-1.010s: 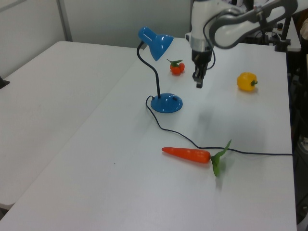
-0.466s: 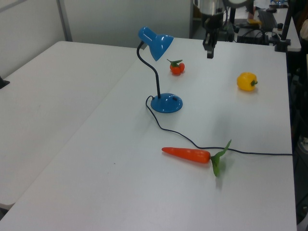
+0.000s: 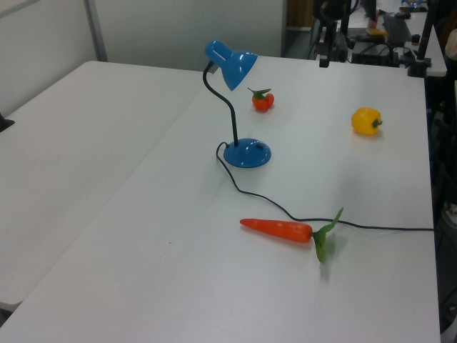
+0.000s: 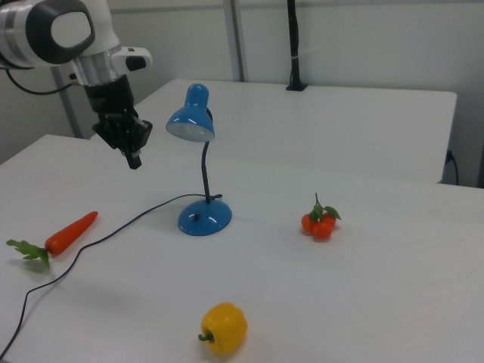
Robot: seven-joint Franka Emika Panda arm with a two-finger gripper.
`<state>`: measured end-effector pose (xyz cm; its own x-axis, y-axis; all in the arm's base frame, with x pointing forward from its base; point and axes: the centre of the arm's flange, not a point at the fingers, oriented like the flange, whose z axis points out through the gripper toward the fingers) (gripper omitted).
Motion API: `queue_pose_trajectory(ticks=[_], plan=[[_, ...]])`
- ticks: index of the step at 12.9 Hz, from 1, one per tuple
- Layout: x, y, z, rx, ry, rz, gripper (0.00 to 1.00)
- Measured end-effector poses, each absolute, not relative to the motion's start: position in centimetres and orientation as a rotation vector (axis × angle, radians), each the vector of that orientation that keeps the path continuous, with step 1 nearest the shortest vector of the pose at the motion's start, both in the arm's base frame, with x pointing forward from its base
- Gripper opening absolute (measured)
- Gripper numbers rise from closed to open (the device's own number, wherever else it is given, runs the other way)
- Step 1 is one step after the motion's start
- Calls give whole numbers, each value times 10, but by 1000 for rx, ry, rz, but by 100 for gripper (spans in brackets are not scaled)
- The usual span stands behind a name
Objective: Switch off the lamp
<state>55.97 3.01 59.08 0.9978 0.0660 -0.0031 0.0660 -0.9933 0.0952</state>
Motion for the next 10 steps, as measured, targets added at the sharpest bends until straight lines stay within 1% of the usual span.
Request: queue_pose_trajectory(ticks=[1,2,3,4,5,6,8,9,10], plan=[[558,29,592,3044,103,-9,3],[557,27,593,3044,98,-9,10],[557,25,594,3044,95,-7,19],[556,24,595,3045,93,-4,26],[556,23,596,3045,91,-2,37],[555,23,597,3045,89,1,52],[555,22,597,3045,87,1,73],[555,22,597,3045,87,1,86],[555,22,597,3045,87,1,96]])
